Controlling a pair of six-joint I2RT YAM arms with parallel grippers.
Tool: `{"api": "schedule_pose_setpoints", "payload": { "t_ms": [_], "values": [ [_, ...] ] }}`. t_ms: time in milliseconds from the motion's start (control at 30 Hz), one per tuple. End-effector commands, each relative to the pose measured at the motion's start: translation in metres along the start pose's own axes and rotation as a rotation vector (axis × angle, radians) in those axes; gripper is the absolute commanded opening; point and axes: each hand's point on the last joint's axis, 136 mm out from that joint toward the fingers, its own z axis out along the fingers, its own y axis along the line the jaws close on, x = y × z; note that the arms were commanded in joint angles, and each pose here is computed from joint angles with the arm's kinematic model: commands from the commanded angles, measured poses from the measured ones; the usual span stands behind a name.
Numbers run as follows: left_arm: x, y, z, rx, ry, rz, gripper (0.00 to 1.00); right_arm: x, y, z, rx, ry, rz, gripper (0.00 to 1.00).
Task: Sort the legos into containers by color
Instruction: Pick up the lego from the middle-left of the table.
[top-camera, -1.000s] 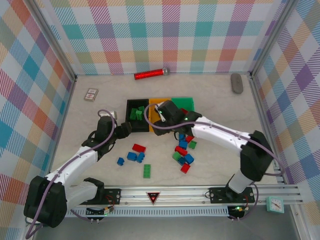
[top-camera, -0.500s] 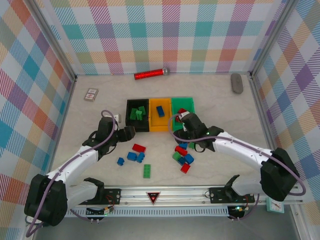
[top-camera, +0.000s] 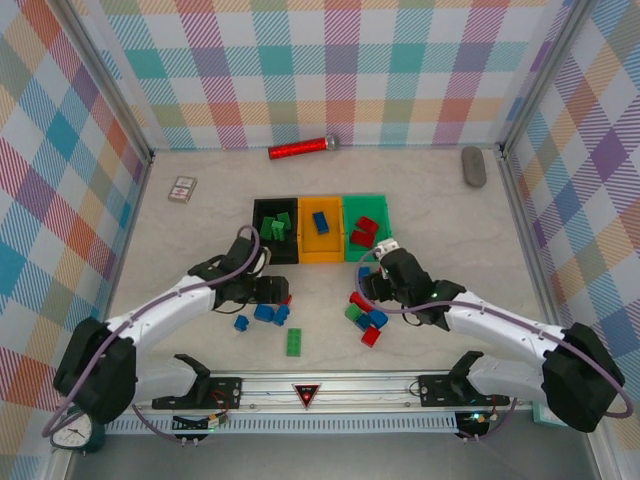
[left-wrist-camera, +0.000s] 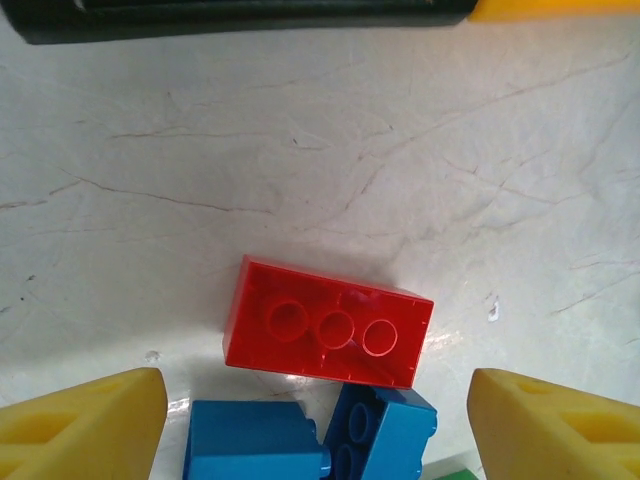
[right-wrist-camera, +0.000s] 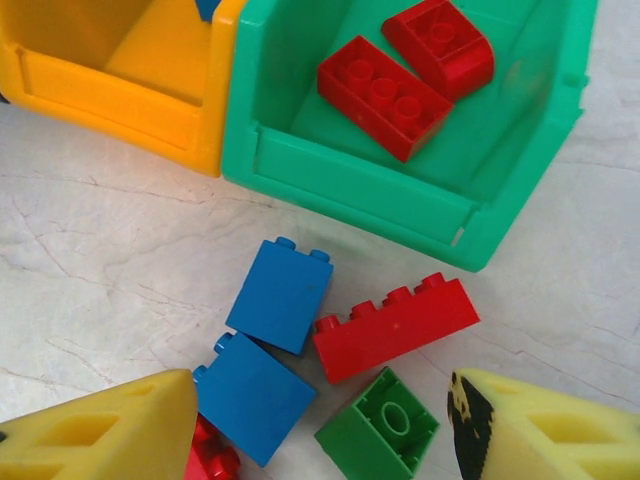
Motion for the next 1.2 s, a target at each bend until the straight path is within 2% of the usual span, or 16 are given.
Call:
{"api": "schedule_pose_setpoints", "payload": {
  "t_ms": [0,433,667,733,900,1167],
  "values": [
    [0.009,0.009,-0.002,-0.119,0.078,0.063,0.8,-0.012,-0.007,-0.005,0.026,-0.077,0.034,0.68],
    [0.005,0.004,0.025,-0.321,0.238,0.27,0.82,-0.009,-0.006,0.0,0.026,-0.062,0.035,0.69],
    [0.012,0.008,0.045,-0.369,0.32,0.296,0.8,-0.008,-0.006,0.001,0.031,-0.058,0.03,0.69],
    [0.014,0.006,0.049,-0.354,0.328,0.287,0.78,-0.007,-0.006,0.002,0.031,-0.057,0.03,0.69],
    [0.009,-0.009,0.051,-0.282,0.299,0.26,0.62,-0.009,-0.005,0.004,0.029,-0.056,0.027,0.69],
    [-0.03,-0.062,0.018,-0.118,0.151,0.237,0.59,-0.01,-0.012,0.001,0.047,-0.083,0.058,0.69]
  ]
}}
